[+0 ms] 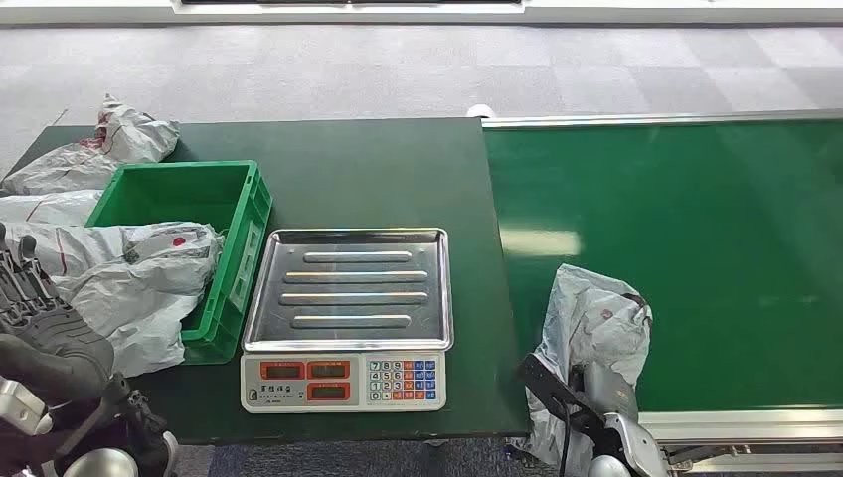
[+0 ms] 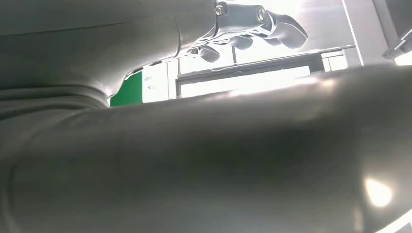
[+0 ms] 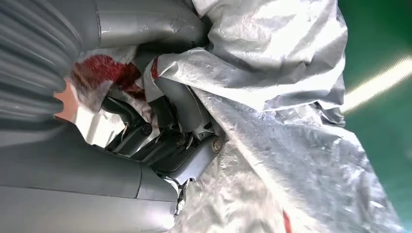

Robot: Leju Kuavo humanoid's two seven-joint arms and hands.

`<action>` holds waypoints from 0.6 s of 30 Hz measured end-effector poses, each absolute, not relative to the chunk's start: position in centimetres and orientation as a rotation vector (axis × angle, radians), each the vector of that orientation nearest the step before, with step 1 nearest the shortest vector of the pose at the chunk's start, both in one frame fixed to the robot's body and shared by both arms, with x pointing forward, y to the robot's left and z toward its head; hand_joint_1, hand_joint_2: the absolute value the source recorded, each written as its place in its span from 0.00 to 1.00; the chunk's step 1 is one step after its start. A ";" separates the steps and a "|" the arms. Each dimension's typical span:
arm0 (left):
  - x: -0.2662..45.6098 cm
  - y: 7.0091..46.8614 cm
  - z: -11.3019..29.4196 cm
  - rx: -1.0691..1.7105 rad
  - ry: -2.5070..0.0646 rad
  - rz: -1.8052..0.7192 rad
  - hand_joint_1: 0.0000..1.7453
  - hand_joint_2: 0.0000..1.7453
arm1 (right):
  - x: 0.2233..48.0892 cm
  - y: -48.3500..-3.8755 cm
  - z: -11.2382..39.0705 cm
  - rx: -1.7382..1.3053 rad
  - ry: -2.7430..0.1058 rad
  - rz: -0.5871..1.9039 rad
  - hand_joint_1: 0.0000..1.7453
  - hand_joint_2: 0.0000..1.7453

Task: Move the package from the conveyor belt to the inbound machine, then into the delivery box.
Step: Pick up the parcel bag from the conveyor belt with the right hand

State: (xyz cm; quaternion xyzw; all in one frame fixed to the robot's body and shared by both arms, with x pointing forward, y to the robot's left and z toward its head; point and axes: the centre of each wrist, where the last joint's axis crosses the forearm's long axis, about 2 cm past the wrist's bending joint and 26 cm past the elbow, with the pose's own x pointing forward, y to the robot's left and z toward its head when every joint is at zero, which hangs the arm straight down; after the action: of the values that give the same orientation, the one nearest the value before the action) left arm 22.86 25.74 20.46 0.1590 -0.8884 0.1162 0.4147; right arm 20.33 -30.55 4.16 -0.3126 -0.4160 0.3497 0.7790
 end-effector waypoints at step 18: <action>22.0 25.5 20.6 0.406 -2.248 0.310 0.00 0.00 | 21.2 -31.1 11.9 -1.260 -1.149 0.654 1.00 1.00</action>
State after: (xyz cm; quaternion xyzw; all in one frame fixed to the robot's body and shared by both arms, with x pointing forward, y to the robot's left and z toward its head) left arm 22.03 25.46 20.58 0.1608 -0.8911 0.1227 0.4061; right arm 21.22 -31.07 11.89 -0.5460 -0.4980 0.2835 0.6112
